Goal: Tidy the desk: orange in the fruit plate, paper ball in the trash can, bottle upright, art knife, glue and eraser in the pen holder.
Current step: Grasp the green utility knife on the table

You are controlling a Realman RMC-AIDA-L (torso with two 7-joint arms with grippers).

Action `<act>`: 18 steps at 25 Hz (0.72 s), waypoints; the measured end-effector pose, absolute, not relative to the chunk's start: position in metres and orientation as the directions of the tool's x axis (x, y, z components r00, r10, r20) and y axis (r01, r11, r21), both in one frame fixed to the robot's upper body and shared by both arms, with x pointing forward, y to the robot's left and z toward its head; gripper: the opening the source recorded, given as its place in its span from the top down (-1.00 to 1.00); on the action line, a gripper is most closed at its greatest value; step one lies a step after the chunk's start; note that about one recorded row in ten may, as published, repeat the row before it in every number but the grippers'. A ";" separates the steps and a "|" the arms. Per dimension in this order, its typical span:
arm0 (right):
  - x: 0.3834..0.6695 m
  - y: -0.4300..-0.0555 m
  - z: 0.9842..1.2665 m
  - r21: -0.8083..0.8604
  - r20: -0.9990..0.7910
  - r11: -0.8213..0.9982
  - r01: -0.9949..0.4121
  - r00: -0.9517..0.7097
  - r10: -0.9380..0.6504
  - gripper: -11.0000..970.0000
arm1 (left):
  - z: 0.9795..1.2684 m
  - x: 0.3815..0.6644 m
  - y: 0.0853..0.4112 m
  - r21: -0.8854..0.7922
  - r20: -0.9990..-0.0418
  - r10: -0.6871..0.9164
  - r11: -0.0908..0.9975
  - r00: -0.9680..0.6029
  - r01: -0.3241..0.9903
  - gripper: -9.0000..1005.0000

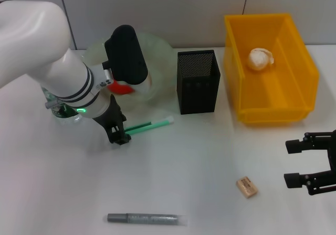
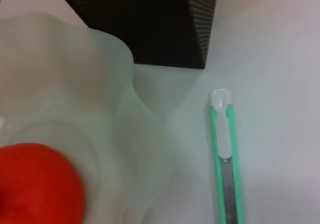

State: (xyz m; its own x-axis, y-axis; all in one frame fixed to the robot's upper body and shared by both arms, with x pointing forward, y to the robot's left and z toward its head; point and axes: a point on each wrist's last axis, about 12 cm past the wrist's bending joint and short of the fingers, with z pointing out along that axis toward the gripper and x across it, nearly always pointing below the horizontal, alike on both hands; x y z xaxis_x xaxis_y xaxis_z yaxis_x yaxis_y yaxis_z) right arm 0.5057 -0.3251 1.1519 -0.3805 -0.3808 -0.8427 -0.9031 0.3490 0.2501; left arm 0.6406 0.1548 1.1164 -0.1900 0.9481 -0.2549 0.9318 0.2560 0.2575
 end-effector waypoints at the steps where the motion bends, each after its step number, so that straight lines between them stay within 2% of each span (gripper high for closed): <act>1: 0.506 -0.325 1.152 0.250 -0.843 0.349 -0.903 -0.381 -0.381 -0.55 | 1.116 0.641 0.155 0.257 -0.255 0.948 0.256 -0.190 0.932 0.03; 18: 0.505 -0.325 1.152 0.251 -0.842 0.349 -0.903 -0.381 -0.381 -0.54 | 1.120 0.641 0.149 0.274 -0.178 0.973 0.194 -0.149 0.942 0.03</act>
